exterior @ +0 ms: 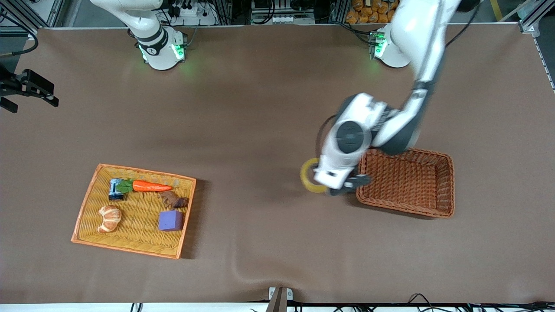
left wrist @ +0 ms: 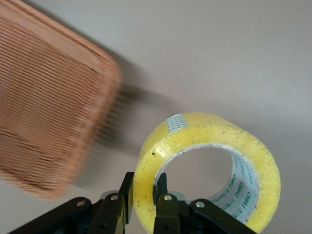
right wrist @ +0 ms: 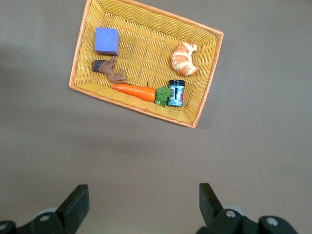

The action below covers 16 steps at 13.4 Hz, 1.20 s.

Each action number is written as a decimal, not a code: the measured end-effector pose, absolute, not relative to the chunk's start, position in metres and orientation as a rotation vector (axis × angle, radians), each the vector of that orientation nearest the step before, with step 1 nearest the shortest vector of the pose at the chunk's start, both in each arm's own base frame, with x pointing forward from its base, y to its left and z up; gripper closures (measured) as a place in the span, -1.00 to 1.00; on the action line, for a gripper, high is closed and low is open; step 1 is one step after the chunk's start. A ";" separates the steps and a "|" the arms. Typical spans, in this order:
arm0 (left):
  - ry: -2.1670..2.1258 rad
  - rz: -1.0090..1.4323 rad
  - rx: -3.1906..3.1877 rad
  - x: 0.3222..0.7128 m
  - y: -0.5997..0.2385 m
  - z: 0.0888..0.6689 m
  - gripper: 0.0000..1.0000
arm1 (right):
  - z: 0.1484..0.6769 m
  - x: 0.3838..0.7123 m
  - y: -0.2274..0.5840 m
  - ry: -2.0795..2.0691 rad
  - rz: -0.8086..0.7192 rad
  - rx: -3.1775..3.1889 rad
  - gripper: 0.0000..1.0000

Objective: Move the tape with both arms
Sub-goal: 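Carry the tape into the brown basket with the left gripper, then release the tape in the basket and lift the left gripper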

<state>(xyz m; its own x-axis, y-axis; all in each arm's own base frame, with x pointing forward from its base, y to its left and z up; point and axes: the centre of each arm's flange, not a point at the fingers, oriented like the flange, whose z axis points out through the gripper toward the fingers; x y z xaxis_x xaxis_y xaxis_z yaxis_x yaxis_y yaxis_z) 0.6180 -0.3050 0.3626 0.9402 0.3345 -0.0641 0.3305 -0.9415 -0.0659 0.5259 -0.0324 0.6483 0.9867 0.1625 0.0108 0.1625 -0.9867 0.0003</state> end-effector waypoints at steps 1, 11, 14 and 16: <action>-0.525 0.117 -3.037 0.624 -0.264 0.373 0.57 | 0.648 0.525 -0.033 -0.251 -0.010 -3.131 -1.00; -0.518 0.229 -2.984 0.582 -0.103 0.262 0.44 | 0.644 0.517 -0.049 -0.163 0.082 -3.130 -1.00; -0.514 0.190 -2.994 0.586 -0.106 0.286 -0.19 | 0.647 0.517 -0.048 -0.167 0.082 -3.129 -1.00; -0.517 0.149 -2.993 0.599 -0.109 0.346 -0.59 | 0.648 0.517 -0.045 -0.175 0.080 -3.130 -1.00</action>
<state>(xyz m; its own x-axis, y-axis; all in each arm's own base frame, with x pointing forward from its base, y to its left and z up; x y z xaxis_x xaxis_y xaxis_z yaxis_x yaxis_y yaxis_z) 0.5986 -0.1087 0.3465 0.9376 0.3386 -0.0793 0.3287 -0.9374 -0.1152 0.5169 -0.0448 0.6480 0.9925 0.1116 -0.0505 0.1113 -0.9937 -0.0086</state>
